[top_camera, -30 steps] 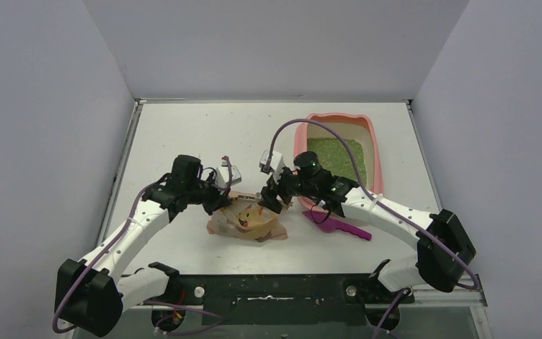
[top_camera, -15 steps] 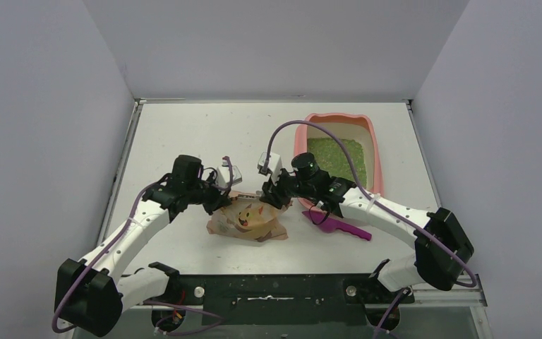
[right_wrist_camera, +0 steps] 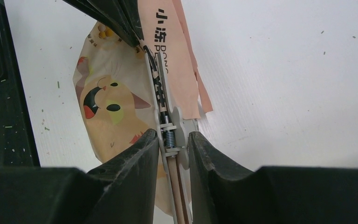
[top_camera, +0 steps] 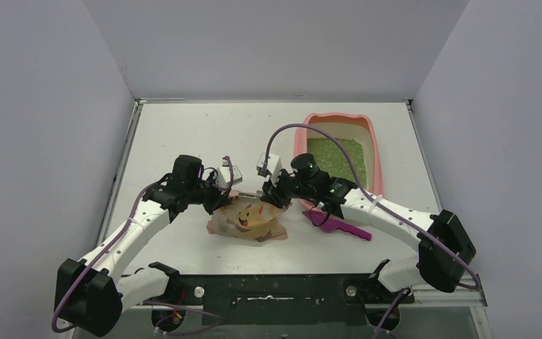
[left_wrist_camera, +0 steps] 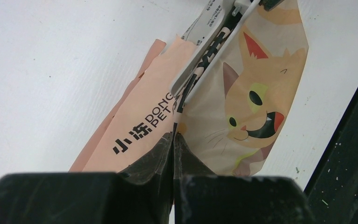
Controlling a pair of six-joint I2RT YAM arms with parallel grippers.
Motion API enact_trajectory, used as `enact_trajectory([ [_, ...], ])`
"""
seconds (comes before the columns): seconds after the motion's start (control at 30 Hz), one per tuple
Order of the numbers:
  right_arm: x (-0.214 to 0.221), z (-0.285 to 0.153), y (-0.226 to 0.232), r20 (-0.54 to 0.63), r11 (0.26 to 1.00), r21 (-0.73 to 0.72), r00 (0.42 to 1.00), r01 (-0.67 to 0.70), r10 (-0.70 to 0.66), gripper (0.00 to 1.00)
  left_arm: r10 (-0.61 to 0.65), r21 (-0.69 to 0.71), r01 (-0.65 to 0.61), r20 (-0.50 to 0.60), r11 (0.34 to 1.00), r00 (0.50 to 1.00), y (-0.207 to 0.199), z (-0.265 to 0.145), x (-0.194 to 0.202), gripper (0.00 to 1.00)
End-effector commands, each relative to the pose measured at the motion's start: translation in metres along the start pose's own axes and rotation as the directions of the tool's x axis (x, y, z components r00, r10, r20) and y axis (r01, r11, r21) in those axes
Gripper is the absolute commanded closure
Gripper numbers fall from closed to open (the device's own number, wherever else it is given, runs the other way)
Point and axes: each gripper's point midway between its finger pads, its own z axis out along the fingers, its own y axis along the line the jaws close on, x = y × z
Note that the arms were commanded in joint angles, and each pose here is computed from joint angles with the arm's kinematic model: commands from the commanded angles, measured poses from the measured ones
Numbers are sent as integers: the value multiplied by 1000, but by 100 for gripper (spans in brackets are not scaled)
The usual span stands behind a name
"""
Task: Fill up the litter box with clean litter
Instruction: Remove the clamp from the cat litter bag, then place the clamp at the center of the board.
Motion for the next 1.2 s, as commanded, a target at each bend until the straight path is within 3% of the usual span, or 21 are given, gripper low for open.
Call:
enact_trajectory([
  [0.0,-55,-27,-22,154,988,150,986,42,-65,98,-2,-20,2,-9,1000,1000,1,-2,2,100],
  [0.2,-59,-41,-27,186,978,209,981,17,-57,100,1,-22,-1,-8,1000,1000,1,-2,2,100],
  [0.4,-49,-74,-33,165,946,313,986,-88,37,100,1,-58,-1,13,998,1000,6,-5,-4,100],
  [0.57,-32,-102,-7,166,946,258,974,-193,154,99,3,-92,3,58,996,998,10,-7,-13,74],
  [0.77,19,-104,40,46,923,113,930,-367,364,98,45,-211,-13,148,977,988,25,-17,-28,38],
  [0.9,50,-101,58,-13,903,71,905,-424,426,97,99,-299,-18,257,954,961,32,-31,-43,18],
  [1.17,86,-94,76,-122,880,32,872,-474,474,97,178,-488,42,396,872,901,50,-63,-60,13],
])
